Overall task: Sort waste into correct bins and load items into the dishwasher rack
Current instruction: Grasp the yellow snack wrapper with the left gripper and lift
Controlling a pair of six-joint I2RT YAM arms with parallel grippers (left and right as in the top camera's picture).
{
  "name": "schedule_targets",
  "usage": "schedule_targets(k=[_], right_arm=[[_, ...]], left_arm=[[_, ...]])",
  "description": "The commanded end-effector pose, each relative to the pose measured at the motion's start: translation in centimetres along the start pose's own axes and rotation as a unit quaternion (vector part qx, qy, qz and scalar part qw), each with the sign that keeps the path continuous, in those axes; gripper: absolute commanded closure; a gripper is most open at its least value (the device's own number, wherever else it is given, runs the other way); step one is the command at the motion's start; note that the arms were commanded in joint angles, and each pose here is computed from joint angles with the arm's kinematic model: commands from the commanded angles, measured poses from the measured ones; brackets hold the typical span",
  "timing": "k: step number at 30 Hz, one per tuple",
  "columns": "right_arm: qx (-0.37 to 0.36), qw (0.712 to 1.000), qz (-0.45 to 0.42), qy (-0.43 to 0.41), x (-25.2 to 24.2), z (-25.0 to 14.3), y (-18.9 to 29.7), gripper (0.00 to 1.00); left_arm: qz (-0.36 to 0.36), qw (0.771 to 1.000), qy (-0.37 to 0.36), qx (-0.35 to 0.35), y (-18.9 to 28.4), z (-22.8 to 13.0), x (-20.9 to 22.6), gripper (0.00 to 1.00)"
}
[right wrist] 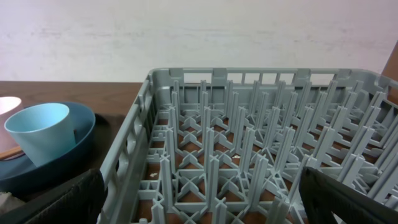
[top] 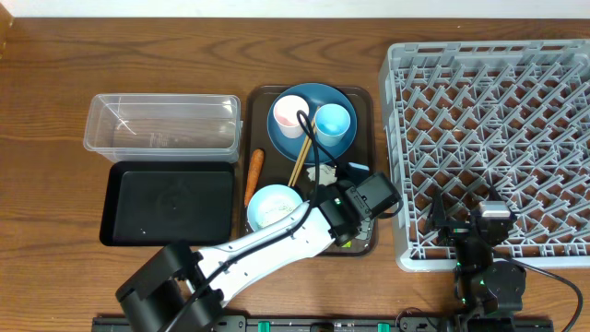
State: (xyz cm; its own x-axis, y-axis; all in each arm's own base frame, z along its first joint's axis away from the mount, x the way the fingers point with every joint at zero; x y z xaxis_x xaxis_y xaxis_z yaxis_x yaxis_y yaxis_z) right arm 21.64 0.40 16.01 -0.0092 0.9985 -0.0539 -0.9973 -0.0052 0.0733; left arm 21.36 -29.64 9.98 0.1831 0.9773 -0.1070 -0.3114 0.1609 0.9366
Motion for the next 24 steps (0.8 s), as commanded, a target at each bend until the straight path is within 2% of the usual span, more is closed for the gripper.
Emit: schedule_targets(k=[1,8,14,19,24], right_arm=[[-0.001,1.0,0.003,-0.001,0.2,0.0,0.0,0.01],[-0.001,1.0,0.003,-0.001,0.2,0.0,0.0,0.01],[-0.001,1.0,0.003,-0.001,0.2,0.0,0.0,0.01],[-0.001,1.0,0.003,-0.001,0.2,0.0,0.0,0.01],[-0.001,1.0,0.003,-0.001,0.2,0.0,0.0,0.01]], left_arm=[[0.025,1.0,0.001,-0.005,-1.1,-0.1,0.6,0.3],[0.051,0.999,-0.003,-0.017,-2.8,0.1,1.0,0.34],[0.055,0.998,-0.003,-0.019,-3.1,0.2,1.0,0.49],[0.055,0.998,-0.003,-0.019,-3.3,0.2,1.0,0.5],[0.063,0.998,-0.005,-0.012,-3.8,-0.2,1.2,0.65]])
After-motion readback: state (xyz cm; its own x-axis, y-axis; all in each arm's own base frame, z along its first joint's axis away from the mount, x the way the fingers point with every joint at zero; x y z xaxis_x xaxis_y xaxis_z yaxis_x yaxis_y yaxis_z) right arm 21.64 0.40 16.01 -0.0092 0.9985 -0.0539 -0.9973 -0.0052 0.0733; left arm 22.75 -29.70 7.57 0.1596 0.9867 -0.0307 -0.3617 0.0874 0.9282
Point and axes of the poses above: each gripper's point midway between its finger pads, its own y axis back along the fingers, its own x axis along the line the jaws close on, z = x × y, the point moved 3 cm from there along y, back along the fingers, and after that the axes turned 4 degrees about y, right-handed, at the moved point
